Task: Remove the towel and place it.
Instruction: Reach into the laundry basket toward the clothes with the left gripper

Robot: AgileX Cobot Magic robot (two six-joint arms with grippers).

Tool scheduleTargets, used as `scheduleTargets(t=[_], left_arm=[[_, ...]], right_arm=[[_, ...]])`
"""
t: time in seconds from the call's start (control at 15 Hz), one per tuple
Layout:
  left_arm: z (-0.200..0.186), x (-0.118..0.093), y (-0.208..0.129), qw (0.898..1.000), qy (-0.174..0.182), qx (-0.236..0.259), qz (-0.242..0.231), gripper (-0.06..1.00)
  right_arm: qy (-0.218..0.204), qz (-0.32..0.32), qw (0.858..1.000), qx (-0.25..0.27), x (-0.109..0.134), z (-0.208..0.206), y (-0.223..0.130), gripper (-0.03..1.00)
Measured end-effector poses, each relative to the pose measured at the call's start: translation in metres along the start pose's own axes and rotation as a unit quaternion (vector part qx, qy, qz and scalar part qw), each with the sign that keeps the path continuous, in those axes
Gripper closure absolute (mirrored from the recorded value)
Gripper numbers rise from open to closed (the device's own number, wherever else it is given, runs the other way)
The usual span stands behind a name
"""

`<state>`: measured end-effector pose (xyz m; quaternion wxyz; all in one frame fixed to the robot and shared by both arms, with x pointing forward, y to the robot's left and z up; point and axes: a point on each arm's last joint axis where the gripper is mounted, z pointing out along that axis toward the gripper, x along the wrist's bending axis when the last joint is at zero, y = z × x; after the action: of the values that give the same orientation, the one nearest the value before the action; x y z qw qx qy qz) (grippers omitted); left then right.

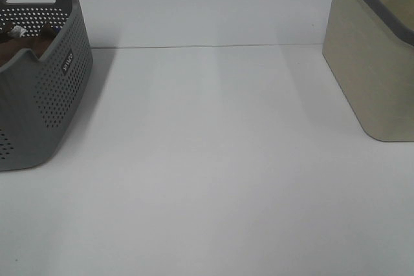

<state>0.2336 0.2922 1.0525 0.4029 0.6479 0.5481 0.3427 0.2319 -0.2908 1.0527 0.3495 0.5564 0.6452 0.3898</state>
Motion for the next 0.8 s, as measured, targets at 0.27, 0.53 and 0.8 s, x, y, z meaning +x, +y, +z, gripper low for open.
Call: scheduleTargets(t=[0.27,0.53,0.8], left_arm=[[0.0000,0.0000,0.0000,1.000,0.000,0.000,0.000,0.12],[0.0000,0.0000,0.0000,1.000,0.000,0.000,0.000,0.12],[0.0000,0.0000,0.0000,1.000,0.000,0.000,0.000,0.12]], right_arm=[[0.000,0.000,1.000,0.000,0.0000,0.0000,0.0000,0.32],[0.000,0.000,1.000,0.000,0.0000,0.0000,0.0000,0.32],[0.000,0.000,1.000,0.000,0.0000,0.0000,0.0000,0.32]])
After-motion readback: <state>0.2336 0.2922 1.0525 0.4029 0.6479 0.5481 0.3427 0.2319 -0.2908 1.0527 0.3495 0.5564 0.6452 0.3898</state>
